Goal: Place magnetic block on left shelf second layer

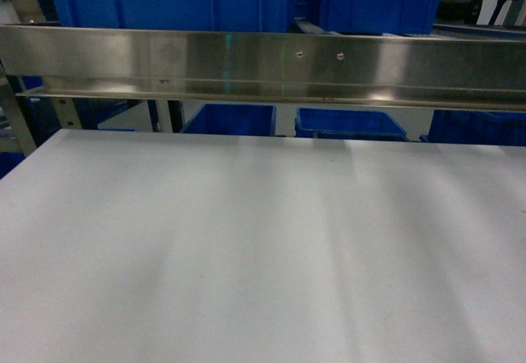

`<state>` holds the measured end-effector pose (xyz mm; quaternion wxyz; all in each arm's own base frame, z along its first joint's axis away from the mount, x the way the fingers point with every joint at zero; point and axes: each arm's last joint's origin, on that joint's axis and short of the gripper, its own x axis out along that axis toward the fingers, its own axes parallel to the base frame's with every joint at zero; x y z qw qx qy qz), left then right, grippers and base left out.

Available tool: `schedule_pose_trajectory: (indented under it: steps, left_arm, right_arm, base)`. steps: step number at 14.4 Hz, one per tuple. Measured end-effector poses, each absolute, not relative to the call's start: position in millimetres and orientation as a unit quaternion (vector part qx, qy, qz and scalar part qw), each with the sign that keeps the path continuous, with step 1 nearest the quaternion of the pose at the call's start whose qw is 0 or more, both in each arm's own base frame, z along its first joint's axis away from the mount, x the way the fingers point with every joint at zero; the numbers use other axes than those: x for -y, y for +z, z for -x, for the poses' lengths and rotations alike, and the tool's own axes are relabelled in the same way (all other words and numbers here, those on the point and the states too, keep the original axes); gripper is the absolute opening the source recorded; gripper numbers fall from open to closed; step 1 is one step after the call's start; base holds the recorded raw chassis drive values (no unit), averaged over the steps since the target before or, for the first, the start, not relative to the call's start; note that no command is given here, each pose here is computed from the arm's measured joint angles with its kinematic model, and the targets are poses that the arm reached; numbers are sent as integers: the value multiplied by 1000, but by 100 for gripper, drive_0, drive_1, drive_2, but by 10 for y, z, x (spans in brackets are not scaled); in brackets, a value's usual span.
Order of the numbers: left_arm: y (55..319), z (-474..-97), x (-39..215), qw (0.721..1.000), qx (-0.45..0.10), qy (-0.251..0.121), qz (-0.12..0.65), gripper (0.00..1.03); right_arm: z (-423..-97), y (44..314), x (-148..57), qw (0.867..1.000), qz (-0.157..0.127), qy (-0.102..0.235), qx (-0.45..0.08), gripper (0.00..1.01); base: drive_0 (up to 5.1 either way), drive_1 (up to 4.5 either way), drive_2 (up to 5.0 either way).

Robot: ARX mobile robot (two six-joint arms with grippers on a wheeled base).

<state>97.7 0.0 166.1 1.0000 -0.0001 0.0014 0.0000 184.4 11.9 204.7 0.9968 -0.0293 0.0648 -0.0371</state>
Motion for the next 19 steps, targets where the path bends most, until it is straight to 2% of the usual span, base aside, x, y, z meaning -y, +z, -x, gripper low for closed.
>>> schedule_pose_trajectory:
  steps: [19]
  left_arm:
    - [1661,-977,0,1000,-2,0,0,98]
  right_arm:
    - [-1846,2045,-119,997,29,-37,-65,33]
  base:
    - [-501,244,244]
